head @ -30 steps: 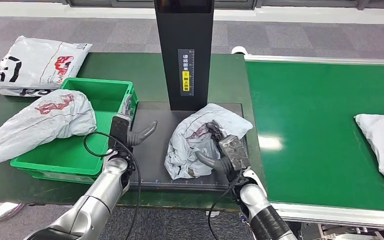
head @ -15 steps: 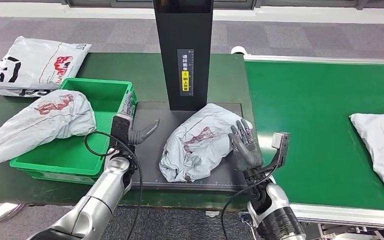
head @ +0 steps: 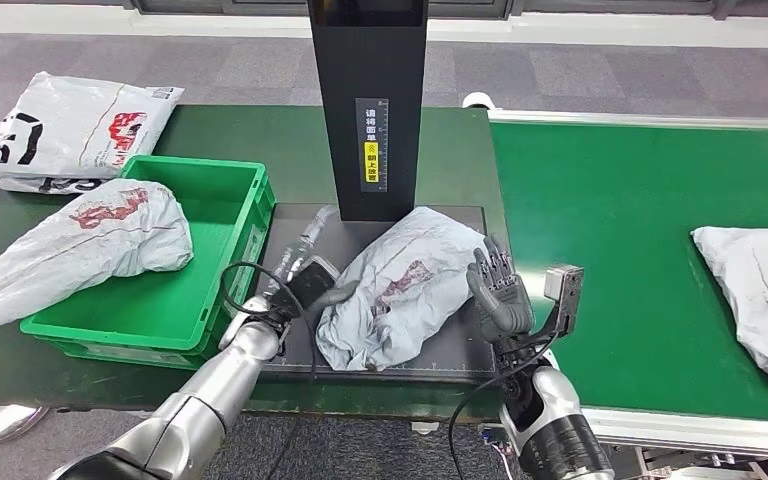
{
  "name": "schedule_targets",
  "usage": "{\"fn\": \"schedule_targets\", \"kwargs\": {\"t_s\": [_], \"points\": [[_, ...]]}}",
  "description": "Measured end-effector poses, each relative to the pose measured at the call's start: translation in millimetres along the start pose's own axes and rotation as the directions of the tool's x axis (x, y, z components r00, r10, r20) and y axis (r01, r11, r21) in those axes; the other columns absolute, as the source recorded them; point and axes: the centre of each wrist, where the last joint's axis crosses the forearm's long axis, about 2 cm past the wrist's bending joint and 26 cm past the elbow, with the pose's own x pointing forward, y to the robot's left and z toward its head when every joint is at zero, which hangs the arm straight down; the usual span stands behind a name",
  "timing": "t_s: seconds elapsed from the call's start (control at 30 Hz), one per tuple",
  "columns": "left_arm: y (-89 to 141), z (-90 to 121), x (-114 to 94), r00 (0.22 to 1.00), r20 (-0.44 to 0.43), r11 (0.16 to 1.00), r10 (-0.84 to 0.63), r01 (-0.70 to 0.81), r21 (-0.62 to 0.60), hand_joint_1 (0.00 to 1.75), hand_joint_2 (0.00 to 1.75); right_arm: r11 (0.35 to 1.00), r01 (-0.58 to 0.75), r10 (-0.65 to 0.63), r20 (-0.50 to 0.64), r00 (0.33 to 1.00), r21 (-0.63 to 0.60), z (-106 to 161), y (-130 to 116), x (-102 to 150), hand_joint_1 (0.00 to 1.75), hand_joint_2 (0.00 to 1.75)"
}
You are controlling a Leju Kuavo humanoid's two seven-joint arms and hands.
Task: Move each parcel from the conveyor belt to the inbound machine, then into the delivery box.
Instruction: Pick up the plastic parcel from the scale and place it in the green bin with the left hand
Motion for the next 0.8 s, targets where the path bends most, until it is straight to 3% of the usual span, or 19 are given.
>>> {"fn": "schedule_targets", "kwargs": {"t_s": [0.2,0.37,0.5,0.8], "points": [[-18.3,8.5,-7.1,0.961,0.081,0.911,-0.263,0.275,-0.307,0.0,1.75,0.997,-0.079,0.078,0.049,0.996,0.022,-3.6,-1.3,12.1,0.0,1.75],[-18.0,5.8,-9.6,0.931,0.126,0.841,-0.342,0.363,-0.4,0.06,1.75,0.995,-0.101,0.098,0.082,0.992,0.025,-2.8,-2.4,18.9,0.0,1.75],[-15.3,-1.0,-7.3,0.886,0.15,0.774,-0.438,0.457,-0.437,1.75,1.75,0.992,-0.122,0.117,0.119,0.986,0.032,-0.4,-1.9,23.8,0.0,1.75],[-10.7,-5.9,-7.3,0.834,0.147,0.722,-0.531,0.537,-0.436,1.75,1.75,0.985,-0.161,0.148,0.201,0.968,0.055,4.2,6.5,41.3,0.0,1.75]]}}
